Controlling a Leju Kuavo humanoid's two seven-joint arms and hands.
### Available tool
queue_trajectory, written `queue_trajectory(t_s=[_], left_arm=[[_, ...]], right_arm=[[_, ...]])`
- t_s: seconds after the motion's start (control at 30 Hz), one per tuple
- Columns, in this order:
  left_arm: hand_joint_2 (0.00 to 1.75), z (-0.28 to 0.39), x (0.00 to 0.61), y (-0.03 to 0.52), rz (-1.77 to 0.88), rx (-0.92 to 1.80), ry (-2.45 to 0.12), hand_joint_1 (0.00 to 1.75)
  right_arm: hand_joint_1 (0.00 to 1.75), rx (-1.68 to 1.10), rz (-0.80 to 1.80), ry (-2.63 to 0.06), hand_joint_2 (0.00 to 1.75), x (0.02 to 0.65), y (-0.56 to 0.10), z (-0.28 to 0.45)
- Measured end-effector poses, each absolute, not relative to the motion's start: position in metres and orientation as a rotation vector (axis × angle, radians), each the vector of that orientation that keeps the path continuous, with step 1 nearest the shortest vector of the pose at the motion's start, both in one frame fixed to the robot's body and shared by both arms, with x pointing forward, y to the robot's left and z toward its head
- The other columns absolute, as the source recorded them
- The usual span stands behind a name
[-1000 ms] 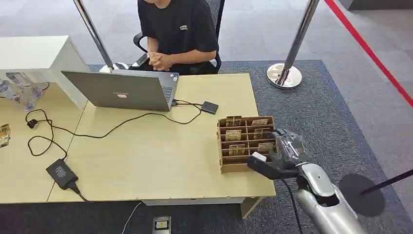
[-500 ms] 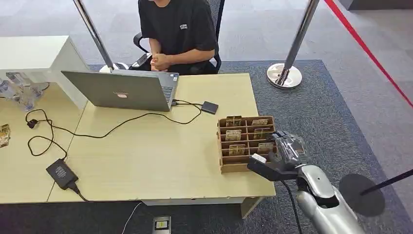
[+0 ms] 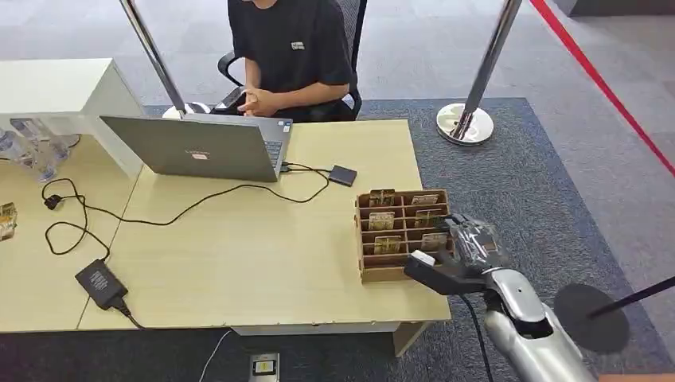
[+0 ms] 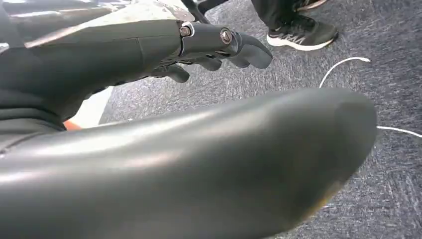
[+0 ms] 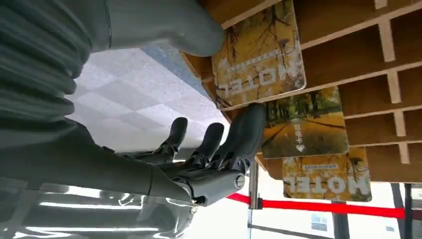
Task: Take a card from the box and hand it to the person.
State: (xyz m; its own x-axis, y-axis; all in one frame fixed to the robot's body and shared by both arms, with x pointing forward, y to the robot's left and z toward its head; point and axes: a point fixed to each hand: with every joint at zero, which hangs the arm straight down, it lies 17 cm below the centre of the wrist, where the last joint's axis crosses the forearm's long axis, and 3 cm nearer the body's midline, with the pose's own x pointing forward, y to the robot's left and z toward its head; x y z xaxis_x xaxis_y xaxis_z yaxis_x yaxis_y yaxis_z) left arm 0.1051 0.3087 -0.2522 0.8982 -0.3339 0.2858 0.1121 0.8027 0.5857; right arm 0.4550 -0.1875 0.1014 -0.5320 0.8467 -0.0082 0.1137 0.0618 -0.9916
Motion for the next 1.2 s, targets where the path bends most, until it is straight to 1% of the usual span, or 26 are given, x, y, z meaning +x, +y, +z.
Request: queue_trajectory(t_s=[1.2], left_arm=[[0.00, -0.2522, 0.1048, 0.3087, -0.245, 0.594, -0.391, 0.00]], right_arm=[[1.69, -0.969, 1.521, -1.741, 1.75, 0.4598, -0.1880, 0.1086]])
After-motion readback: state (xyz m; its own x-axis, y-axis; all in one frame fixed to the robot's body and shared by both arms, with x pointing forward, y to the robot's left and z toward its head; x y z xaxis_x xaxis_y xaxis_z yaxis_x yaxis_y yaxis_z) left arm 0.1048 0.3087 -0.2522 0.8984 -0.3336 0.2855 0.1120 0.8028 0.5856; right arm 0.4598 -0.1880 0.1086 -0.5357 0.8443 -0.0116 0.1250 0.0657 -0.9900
